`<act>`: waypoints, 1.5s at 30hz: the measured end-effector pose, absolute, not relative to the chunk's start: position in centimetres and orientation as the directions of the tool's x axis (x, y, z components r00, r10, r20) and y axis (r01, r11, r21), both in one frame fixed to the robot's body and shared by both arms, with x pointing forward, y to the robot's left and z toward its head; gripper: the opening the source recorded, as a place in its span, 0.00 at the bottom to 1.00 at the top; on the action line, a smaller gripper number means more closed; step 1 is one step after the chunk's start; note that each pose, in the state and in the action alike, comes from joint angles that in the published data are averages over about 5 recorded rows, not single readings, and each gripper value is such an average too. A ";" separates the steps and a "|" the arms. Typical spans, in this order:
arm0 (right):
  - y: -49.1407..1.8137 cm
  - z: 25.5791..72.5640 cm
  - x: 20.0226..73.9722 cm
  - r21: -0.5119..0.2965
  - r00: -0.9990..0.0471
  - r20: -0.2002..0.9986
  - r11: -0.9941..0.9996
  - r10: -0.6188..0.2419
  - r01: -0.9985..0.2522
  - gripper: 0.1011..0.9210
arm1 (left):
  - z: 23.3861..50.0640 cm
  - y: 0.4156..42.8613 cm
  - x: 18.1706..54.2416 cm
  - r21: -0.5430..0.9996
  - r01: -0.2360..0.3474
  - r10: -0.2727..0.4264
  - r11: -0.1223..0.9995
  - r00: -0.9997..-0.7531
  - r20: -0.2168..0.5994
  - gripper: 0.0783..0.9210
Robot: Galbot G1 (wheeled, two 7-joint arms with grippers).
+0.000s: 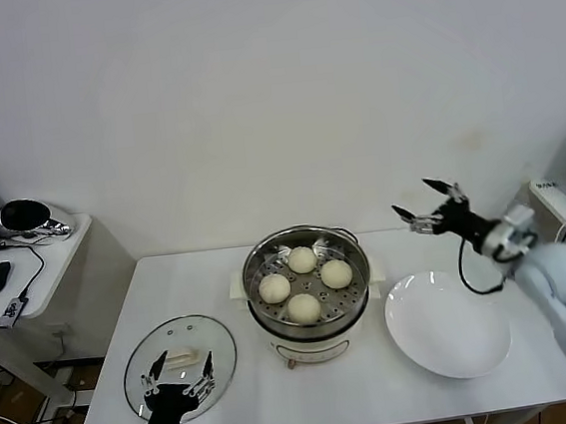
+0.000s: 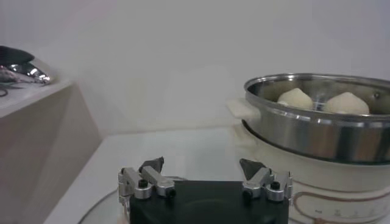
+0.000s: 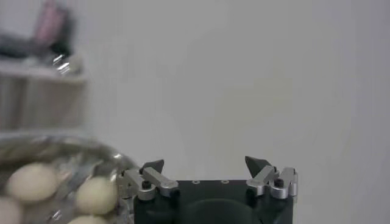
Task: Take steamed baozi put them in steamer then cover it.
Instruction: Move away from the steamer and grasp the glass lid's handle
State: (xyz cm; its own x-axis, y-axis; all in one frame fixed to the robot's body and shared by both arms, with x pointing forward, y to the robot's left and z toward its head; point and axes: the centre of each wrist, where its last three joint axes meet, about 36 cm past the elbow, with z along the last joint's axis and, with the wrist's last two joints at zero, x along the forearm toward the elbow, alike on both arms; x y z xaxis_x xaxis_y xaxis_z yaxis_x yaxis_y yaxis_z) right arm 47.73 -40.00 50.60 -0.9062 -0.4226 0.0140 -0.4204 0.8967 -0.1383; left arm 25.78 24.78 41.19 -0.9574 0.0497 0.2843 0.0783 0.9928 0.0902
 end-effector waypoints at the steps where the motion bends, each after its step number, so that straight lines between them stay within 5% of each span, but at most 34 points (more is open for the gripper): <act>1: -40.2 49.7 46.9 -0.099 -0.918 0.002 0.914 -0.396 -0.394 0.88 | 41.0 24.8 25.8 0.104 0.079 0.047 0.991 -0.958 0.282 0.88; 8: -41.0 43.6 40.9 0.130 -0.976 0.009 0.968 -0.216 -0.213 0.88 | 39.7 25.3 26.2 0.231 0.076 0.015 0.970 -0.966 0.257 0.88; 16: -40.7 40.1 36.1 0.249 -0.993 0.051 0.964 -0.104 -0.088 0.88 | 36.9 26.5 26.7 0.591 0.064 -0.072 0.804 -0.977 0.203 0.88; 22: -40.4 39.0 34.4 0.290 -0.995 0.070 0.956 -0.071 -0.048 0.88 | 34.1 27.4 26.8 0.837 0.069 -0.109 0.542 -0.982 0.152 0.88; 30: -39.6 38.2 33.3 0.331 -0.995 0.081 0.943 -0.053 -0.024 0.88 | 31.8 28.6 27.0 0.957 0.107 -0.086 0.270 -0.987 0.135 0.88; 45: -39.0 37.6 32.4 0.344 -0.994 0.098 0.939 -0.050 -0.013 0.88 | 28.1 28.2 28.7 0.991 0.127 -0.125 0.039 -0.983 0.131 0.88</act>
